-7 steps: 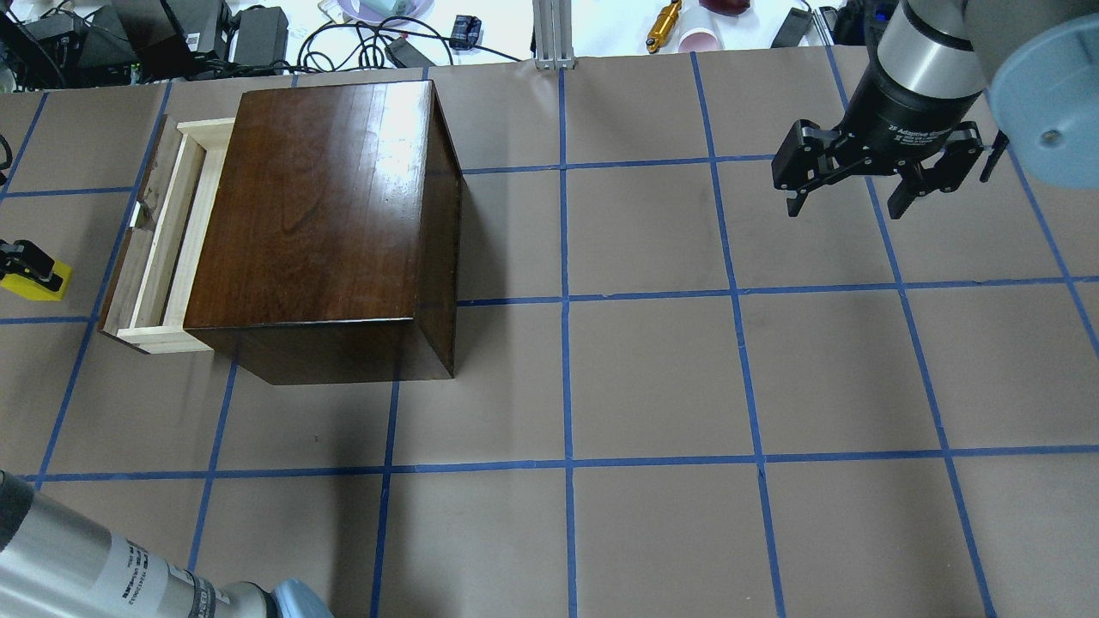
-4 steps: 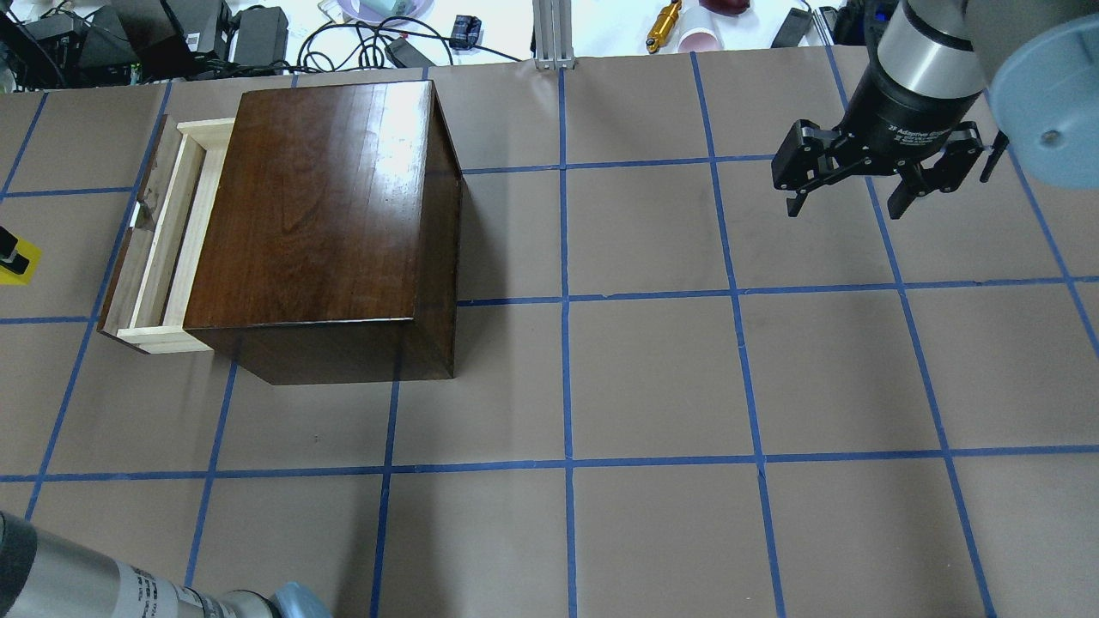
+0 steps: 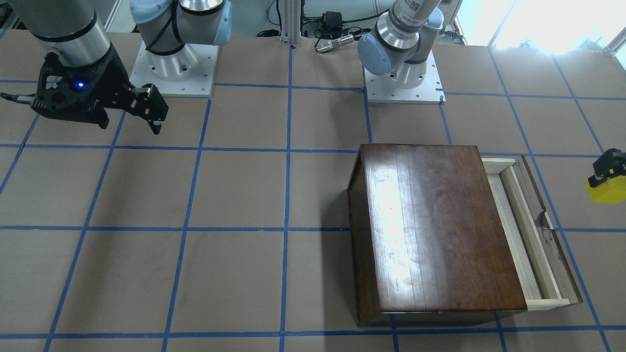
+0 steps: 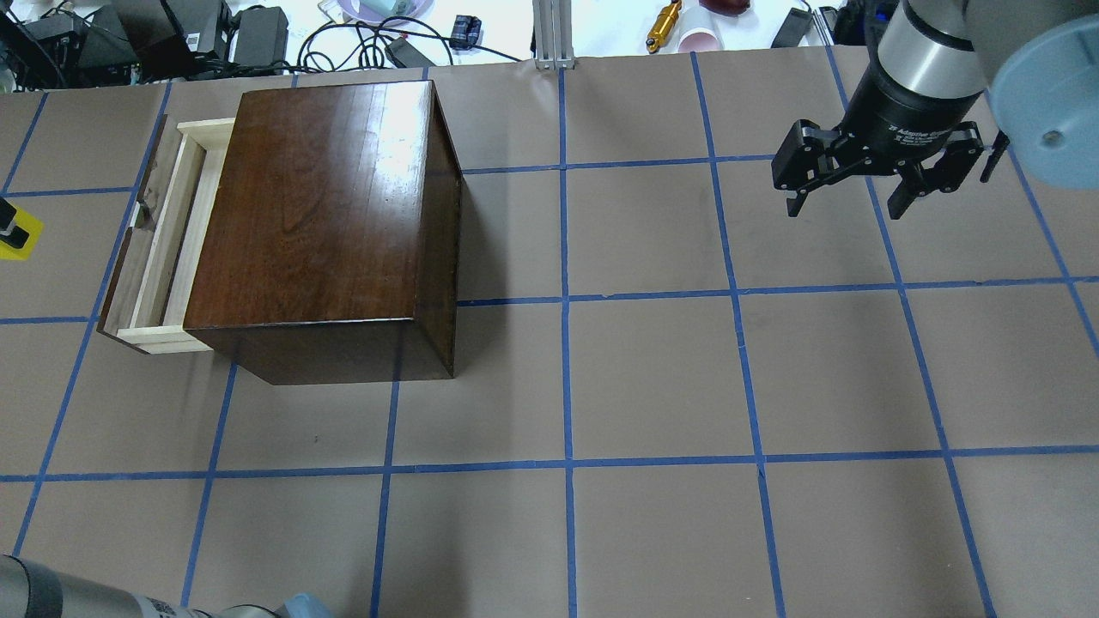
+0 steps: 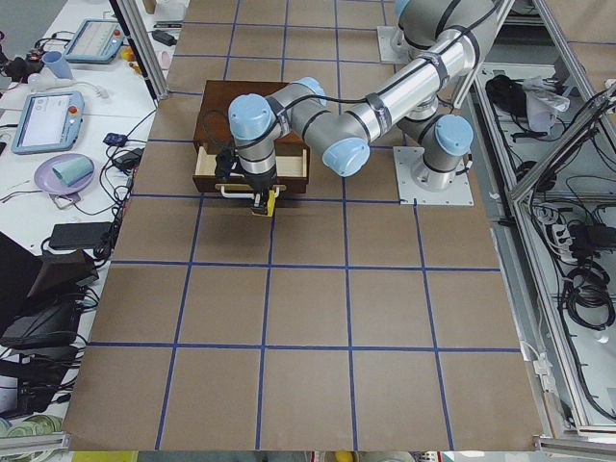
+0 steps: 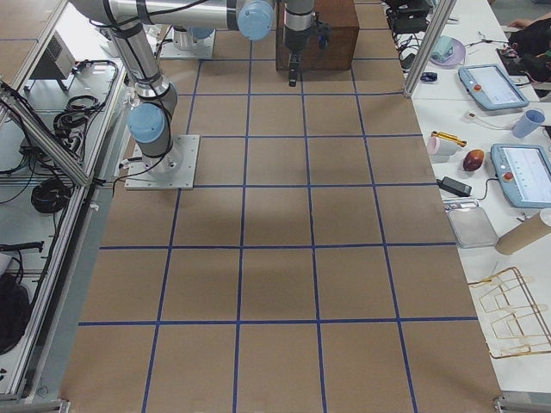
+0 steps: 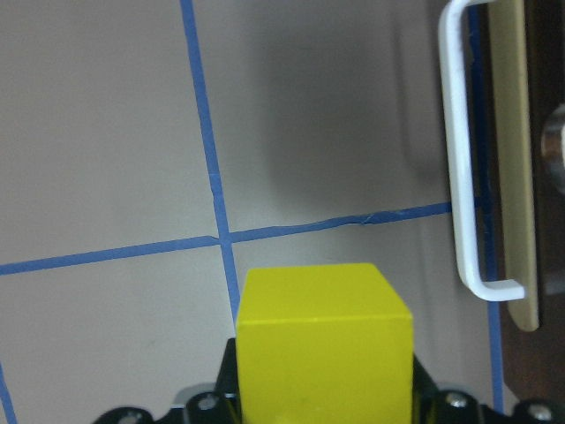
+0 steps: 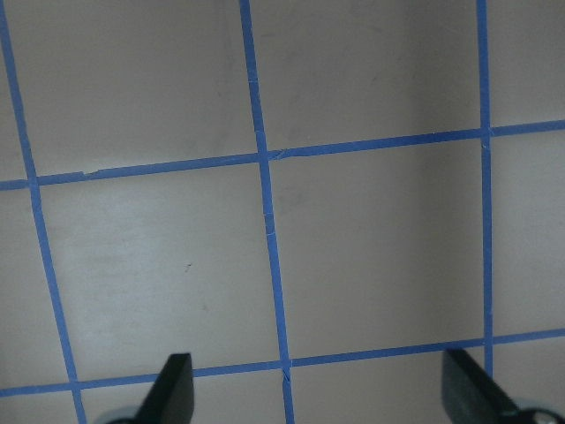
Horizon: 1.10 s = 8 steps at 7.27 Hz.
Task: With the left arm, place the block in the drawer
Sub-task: 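Lift the yellow cube with the left gripper and carry it over the drawer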
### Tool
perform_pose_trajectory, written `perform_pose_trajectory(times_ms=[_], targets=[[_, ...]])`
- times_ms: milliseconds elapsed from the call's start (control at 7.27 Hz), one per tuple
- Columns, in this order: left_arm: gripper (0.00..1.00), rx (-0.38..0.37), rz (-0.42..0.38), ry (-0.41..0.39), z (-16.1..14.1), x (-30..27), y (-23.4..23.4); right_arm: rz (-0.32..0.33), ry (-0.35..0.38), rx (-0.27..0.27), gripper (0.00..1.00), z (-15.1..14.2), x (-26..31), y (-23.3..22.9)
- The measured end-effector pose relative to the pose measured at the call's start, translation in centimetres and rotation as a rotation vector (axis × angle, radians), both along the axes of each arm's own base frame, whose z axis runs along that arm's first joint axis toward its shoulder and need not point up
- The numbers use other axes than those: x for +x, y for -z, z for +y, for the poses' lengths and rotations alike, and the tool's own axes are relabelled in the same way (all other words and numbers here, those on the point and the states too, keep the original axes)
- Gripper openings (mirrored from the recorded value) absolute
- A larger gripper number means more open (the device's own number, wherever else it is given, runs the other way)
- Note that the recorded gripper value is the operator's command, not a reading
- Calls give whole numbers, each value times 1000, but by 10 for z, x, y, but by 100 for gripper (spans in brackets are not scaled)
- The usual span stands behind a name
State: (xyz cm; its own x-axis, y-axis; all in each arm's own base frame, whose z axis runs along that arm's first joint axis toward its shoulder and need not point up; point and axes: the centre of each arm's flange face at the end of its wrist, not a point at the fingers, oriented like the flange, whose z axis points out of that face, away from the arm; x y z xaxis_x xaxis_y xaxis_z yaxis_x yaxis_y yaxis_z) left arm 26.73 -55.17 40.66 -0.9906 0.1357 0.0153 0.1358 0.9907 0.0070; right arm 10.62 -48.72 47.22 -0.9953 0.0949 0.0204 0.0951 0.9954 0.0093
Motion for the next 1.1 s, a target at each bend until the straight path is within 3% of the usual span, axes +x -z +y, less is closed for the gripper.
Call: perform_pose_trajectory(times_ms=[550,1101], targets=[[10,4,10,-8,-17,-57,-5,0,0,0,100,0,0,0],[9,6,11,-84,-30,-120,-6,0,0,0,100,0,0,0]])
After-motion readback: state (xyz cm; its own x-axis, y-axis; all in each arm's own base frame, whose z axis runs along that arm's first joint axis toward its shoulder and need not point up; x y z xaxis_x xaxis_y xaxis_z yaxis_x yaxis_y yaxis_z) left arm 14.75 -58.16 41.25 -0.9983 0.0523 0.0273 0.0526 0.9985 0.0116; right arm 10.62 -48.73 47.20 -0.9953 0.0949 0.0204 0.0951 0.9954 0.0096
